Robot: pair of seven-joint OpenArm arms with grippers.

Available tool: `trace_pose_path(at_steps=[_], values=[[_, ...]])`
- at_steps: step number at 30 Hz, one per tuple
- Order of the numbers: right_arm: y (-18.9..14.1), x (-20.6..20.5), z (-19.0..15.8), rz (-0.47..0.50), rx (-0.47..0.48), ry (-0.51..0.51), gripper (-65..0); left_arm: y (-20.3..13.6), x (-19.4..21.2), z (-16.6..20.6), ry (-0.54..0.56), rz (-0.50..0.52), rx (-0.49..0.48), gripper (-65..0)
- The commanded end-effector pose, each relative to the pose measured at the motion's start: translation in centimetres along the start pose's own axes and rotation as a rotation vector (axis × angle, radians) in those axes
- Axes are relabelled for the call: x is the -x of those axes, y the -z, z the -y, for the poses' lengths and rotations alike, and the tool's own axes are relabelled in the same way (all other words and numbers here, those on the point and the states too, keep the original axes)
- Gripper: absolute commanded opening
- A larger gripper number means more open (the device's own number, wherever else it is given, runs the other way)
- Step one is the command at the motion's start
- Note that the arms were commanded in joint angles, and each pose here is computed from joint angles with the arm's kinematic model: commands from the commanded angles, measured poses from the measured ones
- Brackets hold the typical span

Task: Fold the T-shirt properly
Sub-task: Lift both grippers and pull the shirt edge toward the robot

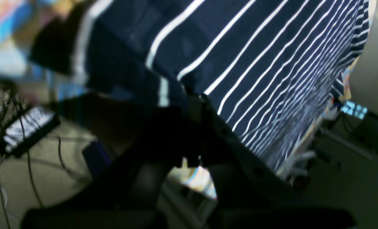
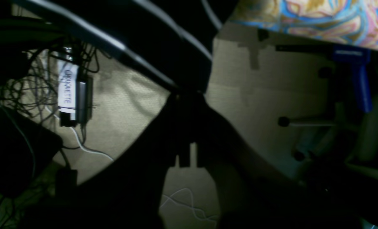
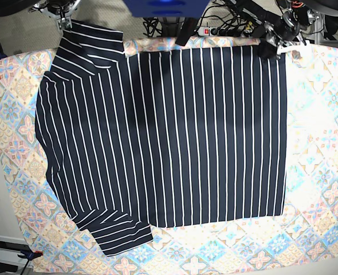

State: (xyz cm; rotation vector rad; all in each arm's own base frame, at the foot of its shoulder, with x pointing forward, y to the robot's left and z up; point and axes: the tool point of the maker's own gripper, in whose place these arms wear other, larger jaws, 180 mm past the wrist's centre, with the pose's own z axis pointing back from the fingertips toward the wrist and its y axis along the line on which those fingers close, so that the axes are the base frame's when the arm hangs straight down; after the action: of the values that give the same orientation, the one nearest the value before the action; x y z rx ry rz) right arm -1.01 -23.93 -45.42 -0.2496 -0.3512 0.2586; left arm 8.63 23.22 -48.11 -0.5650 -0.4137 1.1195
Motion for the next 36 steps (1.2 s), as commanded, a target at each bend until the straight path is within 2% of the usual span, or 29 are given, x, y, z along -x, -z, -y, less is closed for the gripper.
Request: trace_pose_path(at_steps=[1, 5, 10, 17, 26, 31, 36], values=[[-0.6, 0.3, 0.4, 0.003, 0.009, -0.011, -64.9, -0.6, 0.2, -1.2, 0.007, -0.012, -0.047, -65.0], [-1.0, -1.0, 0.6, 0.063, 0.014, -0.012, -64.9, -0.7, 0.1, -0.9, 0.001, -0.006, -0.036, -65.0], [-1.3, -3.5, 1.9, 0.133, 0.05, -0.008, -64.9, -1.3, -0.9, 3.3, 0.091, 0.029, 0.05, -65.0], [-0.6, -9.2, 2.9, 0.27, 0.083, 0.011, -64.9, -2.5, -3.6, 8.7, 0.172, 0.124, 0.166, -65.0], [0.3, -17.7, 4.8, 0.466, 0.133, 0.05, -64.9, -1.6, -6.8, 14.4, 0.206, 0.209, 0.291, -65.0], [0.1, -22.0, 6.1, 0.563, 0.164, 0.072, -64.9, -0.2, -7.4, 16.9, 0.259, 0.221, 0.312, -65.0], [-0.1, -25.9, 7.8, 0.617, 0.2, 0.101, -64.9, 2.1, -7.8, 16.0, 0.202, 0.194, 0.291, -65.0]])
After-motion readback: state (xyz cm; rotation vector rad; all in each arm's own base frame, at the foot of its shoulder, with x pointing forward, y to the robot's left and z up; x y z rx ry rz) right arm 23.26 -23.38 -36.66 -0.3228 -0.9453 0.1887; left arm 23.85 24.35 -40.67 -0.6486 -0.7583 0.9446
